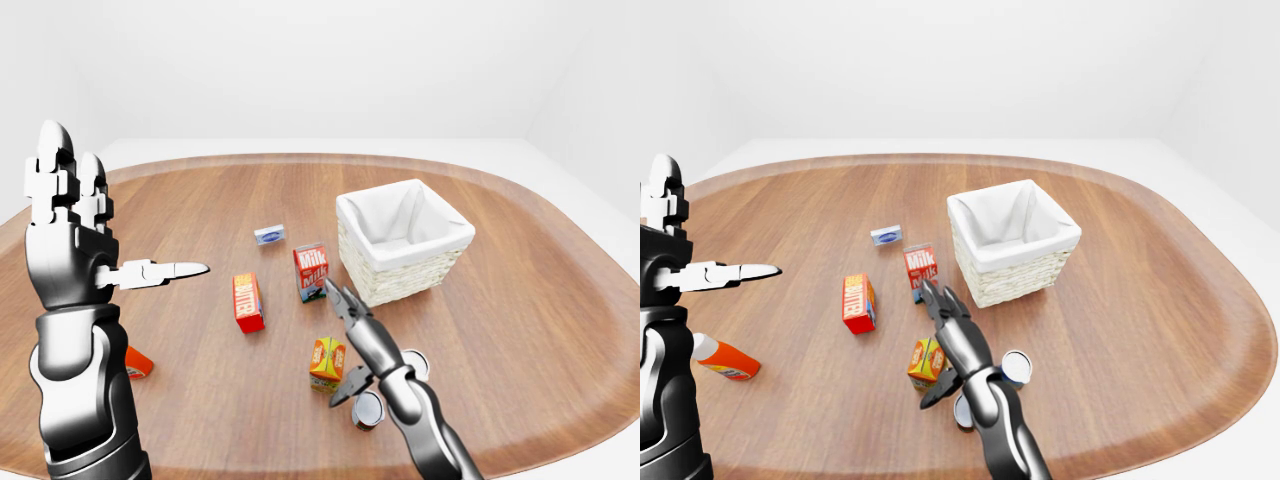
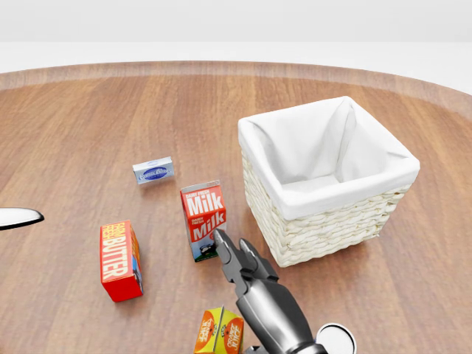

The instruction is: Pick up the orange juice, and put it in the basket.

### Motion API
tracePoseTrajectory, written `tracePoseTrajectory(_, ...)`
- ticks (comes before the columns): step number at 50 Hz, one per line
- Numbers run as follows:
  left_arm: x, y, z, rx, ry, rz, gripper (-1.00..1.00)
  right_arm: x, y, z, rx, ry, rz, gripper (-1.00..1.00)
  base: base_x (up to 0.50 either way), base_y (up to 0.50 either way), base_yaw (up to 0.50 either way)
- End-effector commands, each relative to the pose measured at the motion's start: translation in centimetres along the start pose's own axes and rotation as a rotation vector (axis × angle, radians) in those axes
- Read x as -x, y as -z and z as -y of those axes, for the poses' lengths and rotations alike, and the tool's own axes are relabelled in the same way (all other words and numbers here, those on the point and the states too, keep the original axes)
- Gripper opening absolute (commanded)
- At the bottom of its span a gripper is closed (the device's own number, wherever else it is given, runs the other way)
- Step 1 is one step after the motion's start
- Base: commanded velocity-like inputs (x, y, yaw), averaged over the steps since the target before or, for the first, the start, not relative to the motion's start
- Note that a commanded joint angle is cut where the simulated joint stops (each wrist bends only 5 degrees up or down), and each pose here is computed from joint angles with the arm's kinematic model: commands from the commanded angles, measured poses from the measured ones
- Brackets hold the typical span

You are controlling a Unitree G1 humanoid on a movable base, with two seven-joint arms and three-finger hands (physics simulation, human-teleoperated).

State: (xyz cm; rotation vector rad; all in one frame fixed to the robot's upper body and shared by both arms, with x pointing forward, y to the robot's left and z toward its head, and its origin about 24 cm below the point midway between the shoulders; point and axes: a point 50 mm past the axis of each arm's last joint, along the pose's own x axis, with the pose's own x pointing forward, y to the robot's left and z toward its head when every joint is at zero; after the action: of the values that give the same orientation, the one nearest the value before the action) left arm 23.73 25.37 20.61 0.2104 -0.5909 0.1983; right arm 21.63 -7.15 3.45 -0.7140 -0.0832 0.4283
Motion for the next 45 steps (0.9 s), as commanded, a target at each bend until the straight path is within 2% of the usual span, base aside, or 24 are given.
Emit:
tracePoseTrajectory(1,0.0,0.0,0.0,0.0,0.001,0.0,1.0,-0.5,0.4,-0.4,-0.01,-0.007,-0.002,1.0,0.0,0.0,0.0)
tracePoseTrajectory(45,0.0,0.0,0.0,0.0,0.0,0.0,1.0,-1.9,3.1,-2.1,-0.059,-0.036,-0.113,1.0,0.0,0.0,0.0)
